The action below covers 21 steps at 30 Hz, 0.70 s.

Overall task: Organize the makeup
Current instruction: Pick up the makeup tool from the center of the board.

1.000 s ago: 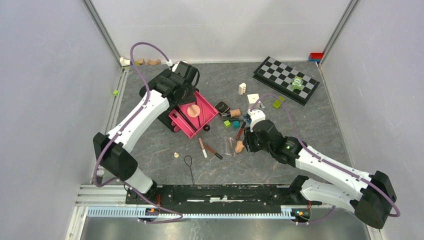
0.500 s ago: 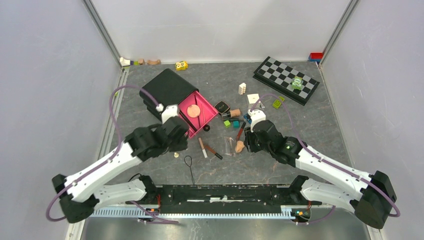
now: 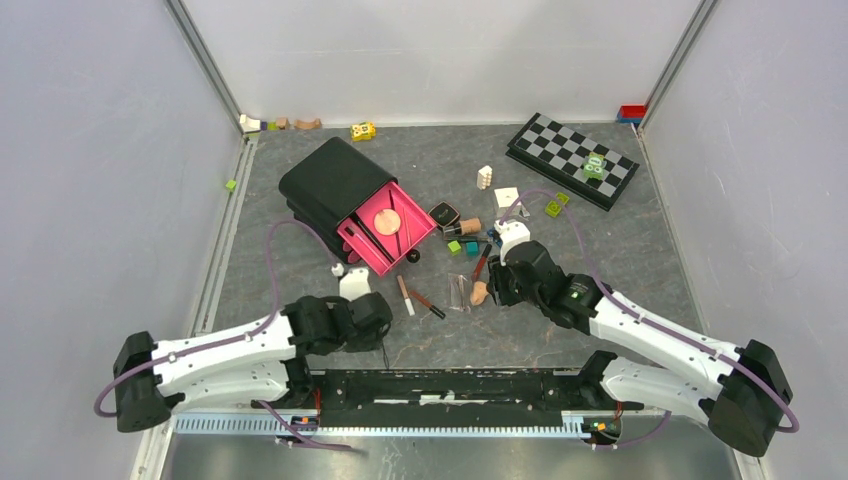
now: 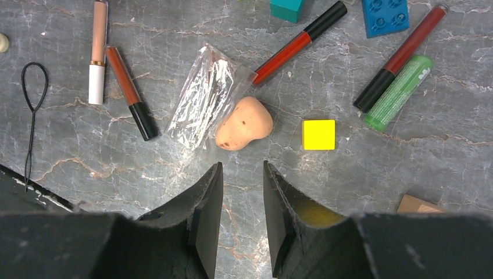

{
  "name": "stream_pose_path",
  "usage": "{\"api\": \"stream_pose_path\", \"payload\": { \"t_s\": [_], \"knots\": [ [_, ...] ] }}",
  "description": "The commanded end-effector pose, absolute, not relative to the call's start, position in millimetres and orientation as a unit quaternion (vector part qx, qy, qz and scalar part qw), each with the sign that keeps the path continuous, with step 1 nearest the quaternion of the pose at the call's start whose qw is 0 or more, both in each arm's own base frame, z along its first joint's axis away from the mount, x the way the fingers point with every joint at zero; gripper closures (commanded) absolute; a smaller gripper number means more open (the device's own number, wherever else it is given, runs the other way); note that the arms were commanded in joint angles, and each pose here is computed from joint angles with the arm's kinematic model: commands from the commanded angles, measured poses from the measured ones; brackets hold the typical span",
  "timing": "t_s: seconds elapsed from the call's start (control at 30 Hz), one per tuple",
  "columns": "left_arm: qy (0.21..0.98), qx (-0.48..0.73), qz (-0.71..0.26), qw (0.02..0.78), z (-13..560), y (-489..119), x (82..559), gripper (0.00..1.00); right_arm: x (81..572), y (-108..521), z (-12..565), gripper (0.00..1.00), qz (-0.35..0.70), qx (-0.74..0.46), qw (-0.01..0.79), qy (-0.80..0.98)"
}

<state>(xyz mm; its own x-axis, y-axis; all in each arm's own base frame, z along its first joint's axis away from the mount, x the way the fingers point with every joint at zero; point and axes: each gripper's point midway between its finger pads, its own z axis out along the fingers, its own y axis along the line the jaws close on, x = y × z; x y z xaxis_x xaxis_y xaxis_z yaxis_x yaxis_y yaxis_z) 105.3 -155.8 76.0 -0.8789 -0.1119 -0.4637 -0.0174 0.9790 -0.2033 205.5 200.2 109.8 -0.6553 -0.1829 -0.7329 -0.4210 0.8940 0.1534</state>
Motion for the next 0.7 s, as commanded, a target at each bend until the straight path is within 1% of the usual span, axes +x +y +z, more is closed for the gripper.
{"api": "stream_pose_path", "payload": {
  "t_s": [0.0, 0.1, 0.2, 0.37, 0.5, 0.67],
  "knots": [
    [0.954, -0.068, -0.141, 0.255, 67, -188, 105, 0.52, 209, 203, 112, 0.62, 0.161, -0.166, 0.388, 0.892],
    [0.957, -0.061, -0.130, 0.251, 54, -195, 99, 0.48, 208, 203, 111, 0.62, 0.162, -0.166, 0.387, 0.893],
    [0.960, -0.052, -0.116, 0.248, 44, -200, 93, 0.47, 208, 203, 110, 0.62, 0.162, -0.167, 0.385, 0.893],
    [0.967, -0.052, -0.086, 0.236, 26, -192, 87, 0.45, 208, 203, 110, 0.62, 0.161, -0.167, 0.384, 0.893],
    [0.972, -0.063, -0.073, 0.215, 14, -182, 78, 0.46, 207, 203, 110, 0.62, 0.162, -0.167, 0.384, 0.894],
    [0.976, -0.057, -0.066, 0.200, 7, -176, 71, 0.52, 207, 206, 110, 0.62, 0.168, -0.169, 0.381, 0.893]
  ]
}}
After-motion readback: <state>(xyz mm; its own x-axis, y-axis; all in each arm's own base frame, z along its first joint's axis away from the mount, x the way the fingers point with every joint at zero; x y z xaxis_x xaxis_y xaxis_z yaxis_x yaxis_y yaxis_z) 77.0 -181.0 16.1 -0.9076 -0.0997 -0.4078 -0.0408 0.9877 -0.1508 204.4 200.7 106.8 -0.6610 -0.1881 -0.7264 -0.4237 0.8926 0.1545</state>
